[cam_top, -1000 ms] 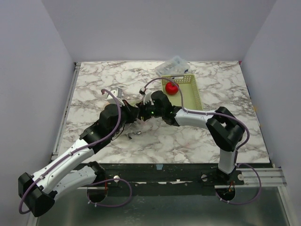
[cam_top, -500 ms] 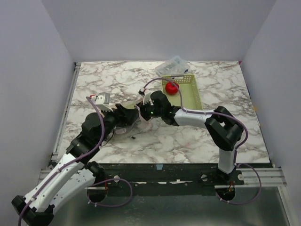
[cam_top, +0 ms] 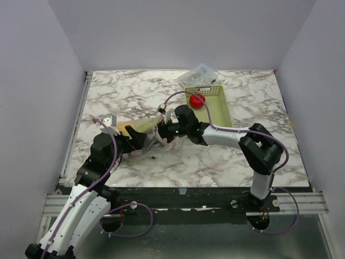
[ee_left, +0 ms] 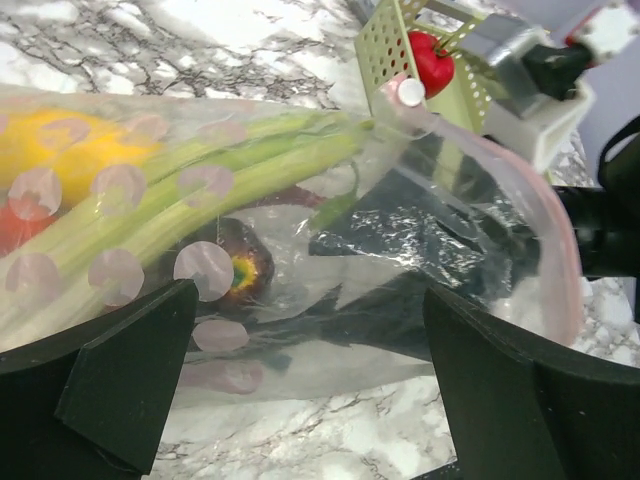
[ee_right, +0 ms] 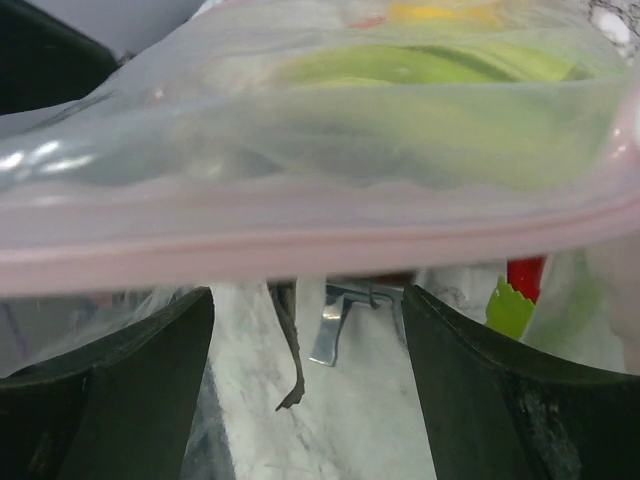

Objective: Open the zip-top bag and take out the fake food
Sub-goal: Pick up the fake fish from the zipper food storage bag.

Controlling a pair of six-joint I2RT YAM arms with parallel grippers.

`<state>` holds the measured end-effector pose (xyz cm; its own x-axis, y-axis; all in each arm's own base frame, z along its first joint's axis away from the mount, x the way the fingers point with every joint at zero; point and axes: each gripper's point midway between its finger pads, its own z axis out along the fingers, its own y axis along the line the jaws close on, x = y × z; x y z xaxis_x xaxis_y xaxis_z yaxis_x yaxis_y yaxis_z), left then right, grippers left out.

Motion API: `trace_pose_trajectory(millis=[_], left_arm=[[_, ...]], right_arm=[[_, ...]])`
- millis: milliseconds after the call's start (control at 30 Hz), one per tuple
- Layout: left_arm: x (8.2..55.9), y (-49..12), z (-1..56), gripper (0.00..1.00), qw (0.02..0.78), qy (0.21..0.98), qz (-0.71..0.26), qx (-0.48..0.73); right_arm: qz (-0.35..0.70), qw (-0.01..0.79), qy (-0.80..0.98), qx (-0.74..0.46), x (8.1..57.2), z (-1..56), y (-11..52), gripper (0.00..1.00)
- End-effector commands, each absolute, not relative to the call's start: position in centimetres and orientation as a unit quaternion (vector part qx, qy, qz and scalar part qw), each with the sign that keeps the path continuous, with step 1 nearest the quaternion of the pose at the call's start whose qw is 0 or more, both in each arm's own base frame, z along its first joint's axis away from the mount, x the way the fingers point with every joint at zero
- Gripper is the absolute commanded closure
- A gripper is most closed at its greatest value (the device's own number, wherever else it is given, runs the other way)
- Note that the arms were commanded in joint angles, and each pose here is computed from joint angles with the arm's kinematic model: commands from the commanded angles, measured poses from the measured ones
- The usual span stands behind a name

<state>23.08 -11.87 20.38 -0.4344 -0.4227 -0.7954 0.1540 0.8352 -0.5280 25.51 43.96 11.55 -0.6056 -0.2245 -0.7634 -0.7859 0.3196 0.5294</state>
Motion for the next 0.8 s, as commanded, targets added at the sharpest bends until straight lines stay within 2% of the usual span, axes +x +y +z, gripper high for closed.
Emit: trace_pose_trajectory(millis=[0, 267, 400, 633, 767], left_arm=[[22.6, -12.2, 19.6, 0.02, 0.505, 0.808, -0.292, -0.076], [22.1, -12.1, 19.0, 0.02, 0.503, 0.806, -0.302, -0.081], [21.8, -12.1, 18.9, 0.02, 0.505, 0.802, -0.307, -0.087], [21.6, -11.4, 18.5, 0.02, 0.507, 0.798, -0.304, -0.117], [21.9, -9.9, 18.2, 0.02, 0.517, 0.797, -0.275, -0.147]], right_arm=[[0.513, 0.285, 0.714, -0.382, 23.2, 14.0, 43.8, 0.19], [0.532, 0.252, 0.691, -0.419, 21.6, 13.4, 43.8, 0.17], [0.523, 0.233, 0.709, -0.411, 22.2, 12.0, 44.3, 0.23], [0.518, 0.230, 0.718, -0.404, 22.5, 11.1, 44.5, 0.25], [0.521, 0.225, 0.715, -0.409, 22.3, 10.9, 44.5, 0.32]])
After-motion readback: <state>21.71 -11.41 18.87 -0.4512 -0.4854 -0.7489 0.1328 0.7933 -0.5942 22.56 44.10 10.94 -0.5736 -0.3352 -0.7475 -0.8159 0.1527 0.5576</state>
